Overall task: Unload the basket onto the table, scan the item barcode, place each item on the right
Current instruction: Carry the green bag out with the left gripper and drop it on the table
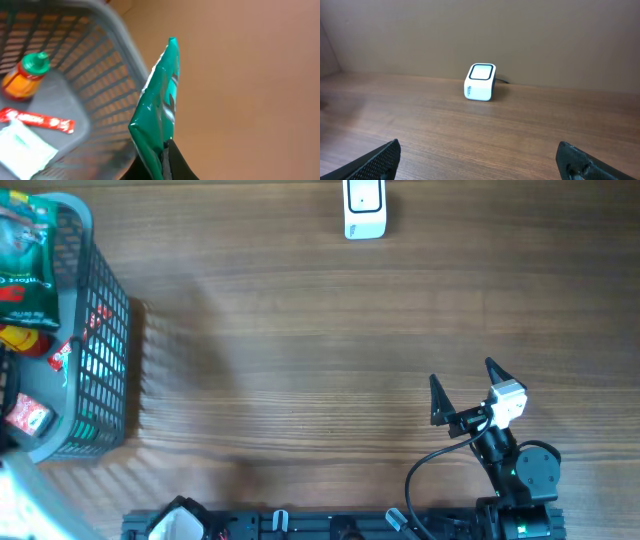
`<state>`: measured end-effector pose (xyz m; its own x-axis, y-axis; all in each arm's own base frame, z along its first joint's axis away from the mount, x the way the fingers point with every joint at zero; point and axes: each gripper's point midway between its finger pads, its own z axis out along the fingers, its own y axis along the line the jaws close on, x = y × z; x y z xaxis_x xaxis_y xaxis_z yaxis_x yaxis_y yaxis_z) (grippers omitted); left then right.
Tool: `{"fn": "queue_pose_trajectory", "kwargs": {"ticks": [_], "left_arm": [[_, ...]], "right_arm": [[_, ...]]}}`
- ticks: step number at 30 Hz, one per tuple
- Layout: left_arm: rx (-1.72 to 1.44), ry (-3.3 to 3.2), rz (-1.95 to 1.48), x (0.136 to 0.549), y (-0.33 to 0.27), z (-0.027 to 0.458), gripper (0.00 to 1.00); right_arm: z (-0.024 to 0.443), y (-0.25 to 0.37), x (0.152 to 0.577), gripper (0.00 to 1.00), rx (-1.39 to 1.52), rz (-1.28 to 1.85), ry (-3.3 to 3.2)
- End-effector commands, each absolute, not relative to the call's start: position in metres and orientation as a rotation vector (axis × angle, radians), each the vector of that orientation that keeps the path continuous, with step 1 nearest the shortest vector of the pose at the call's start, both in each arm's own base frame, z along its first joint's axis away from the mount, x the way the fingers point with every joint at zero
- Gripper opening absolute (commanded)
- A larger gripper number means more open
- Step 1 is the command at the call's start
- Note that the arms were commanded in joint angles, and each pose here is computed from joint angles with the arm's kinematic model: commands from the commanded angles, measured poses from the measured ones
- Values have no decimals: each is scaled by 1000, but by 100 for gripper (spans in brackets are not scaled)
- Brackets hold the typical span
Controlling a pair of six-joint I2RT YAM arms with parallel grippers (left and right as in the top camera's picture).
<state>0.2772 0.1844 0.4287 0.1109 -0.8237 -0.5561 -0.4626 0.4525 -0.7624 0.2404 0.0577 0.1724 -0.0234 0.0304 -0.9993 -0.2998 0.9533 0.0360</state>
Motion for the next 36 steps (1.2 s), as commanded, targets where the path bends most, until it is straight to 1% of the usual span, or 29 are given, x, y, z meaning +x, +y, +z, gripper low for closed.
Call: {"fn": "queue_pose_trajectory", "kwargs": {"ticks": [1, 4, 8, 11, 17, 18, 21, 24, 28, 31, 34, 36], "left_arm": [[-1037, 1493, -460, 247, 129, 467, 4], [-1059, 1574, -510, 226, 92, 450, 4], [-1120, 1851, -602, 203, 40, 394, 4], [-1189, 1971, -630, 195, 27, 362, 4], [-1483, 2051, -696, 202, 30, 284, 4], [-1537, 2097, -702, 204, 29, 253, 4], [-1548, 2149, -729, 216, 17, 220, 4], [-1578, 2164, -610, 220, 9, 204, 4], [-1547, 2069, -380, 229, -6, 205, 4], [-1564, 1988, -297, 235, -24, 201, 4], [-1564, 1972, -168, 250, -44, 179, 4], [-1627, 1919, -139, 269, -58, 158, 4]], "right_arm": [[173, 55, 241, 100, -205, 249, 1571], [173, 55, 241, 100, -205, 249, 1571], [173, 55, 241, 100, -205, 249, 1571], [173, 55, 241, 100, -205, 249, 1571], [173, 55, 241, 100, -205, 249, 1571], [173, 55, 241, 100, -205, 249, 1571], [173, 55, 241, 100, -205, 249, 1571], [173, 55, 241, 100, -205, 249, 1571], [173, 55, 241, 100, -205, 249, 1571], [173, 55, 241, 100, -205, 249, 1571], [173, 55, 241, 100, -205, 249, 1571], [173, 55, 241, 100, -205, 249, 1571]]}}
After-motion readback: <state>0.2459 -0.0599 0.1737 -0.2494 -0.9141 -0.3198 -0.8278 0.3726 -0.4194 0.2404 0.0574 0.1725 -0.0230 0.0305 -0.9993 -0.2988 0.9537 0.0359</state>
